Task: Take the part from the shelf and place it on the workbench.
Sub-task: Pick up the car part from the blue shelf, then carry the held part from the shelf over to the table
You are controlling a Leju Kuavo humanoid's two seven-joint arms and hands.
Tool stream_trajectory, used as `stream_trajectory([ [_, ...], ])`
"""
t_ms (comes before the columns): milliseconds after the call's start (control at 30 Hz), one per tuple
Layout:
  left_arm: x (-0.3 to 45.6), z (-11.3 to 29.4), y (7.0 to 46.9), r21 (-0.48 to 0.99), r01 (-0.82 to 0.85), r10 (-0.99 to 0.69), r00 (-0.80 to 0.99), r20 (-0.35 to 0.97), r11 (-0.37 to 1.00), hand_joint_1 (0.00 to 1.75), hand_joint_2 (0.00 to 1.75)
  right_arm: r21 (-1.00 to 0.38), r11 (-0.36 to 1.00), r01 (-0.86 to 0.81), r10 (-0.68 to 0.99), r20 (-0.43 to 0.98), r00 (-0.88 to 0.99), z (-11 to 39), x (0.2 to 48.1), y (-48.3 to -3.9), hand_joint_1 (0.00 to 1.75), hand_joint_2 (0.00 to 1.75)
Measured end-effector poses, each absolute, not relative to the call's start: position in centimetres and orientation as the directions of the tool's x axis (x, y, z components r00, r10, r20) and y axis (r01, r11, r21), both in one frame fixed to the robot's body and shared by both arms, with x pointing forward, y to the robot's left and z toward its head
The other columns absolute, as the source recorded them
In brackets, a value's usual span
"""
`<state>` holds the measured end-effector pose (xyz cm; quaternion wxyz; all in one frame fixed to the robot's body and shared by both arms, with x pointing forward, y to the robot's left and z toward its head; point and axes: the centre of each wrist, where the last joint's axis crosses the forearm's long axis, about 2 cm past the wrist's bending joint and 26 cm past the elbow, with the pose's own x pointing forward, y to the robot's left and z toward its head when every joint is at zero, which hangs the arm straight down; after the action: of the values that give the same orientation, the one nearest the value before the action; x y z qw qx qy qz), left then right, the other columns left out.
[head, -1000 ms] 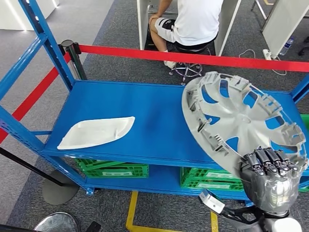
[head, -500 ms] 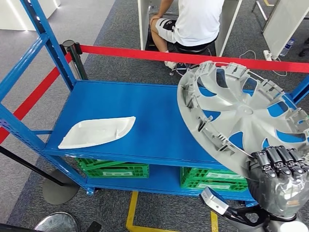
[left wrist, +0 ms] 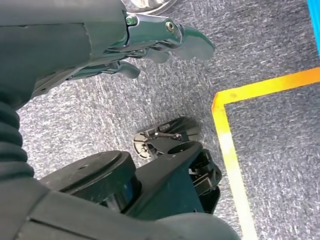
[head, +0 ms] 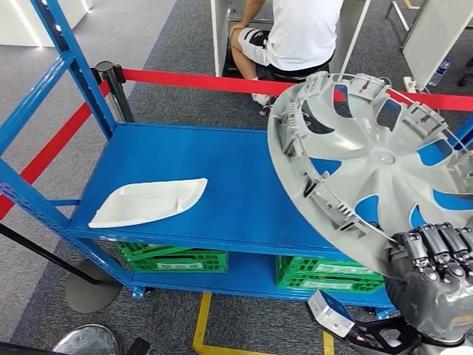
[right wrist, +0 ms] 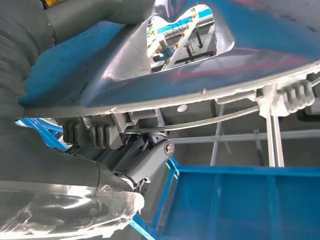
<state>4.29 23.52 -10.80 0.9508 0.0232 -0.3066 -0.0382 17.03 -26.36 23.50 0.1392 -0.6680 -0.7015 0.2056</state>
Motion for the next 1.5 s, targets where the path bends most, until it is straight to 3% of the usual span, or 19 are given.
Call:
stream_trajectory([
  [367,4.3,-10.8,23.6,0.073,0.057,-0.089,0.806,0.585,0.996,0.00,1.75,-0.463,0.032,0.886,0.995,-0.070,-0.072,23.8,17.0,-26.1,1.75,1.75],
  [667,4.3,-10.8,23.7,0.097,0.055,-0.103,0.797,0.596,0.994,0.00,1.75,-0.445,0.111,0.889,0.994,0.057,-0.095,24.2,16.9,-24.5,1.75,1.75],
  [1500,5.3,-10.7,23.8,0.113,0.093,-0.143,0.779,0.611,0.989,0.00,1.75,-0.451,0.199,0.870,0.979,0.059,-0.194,24.0,16.1,-23.1,1.75,1.75],
])
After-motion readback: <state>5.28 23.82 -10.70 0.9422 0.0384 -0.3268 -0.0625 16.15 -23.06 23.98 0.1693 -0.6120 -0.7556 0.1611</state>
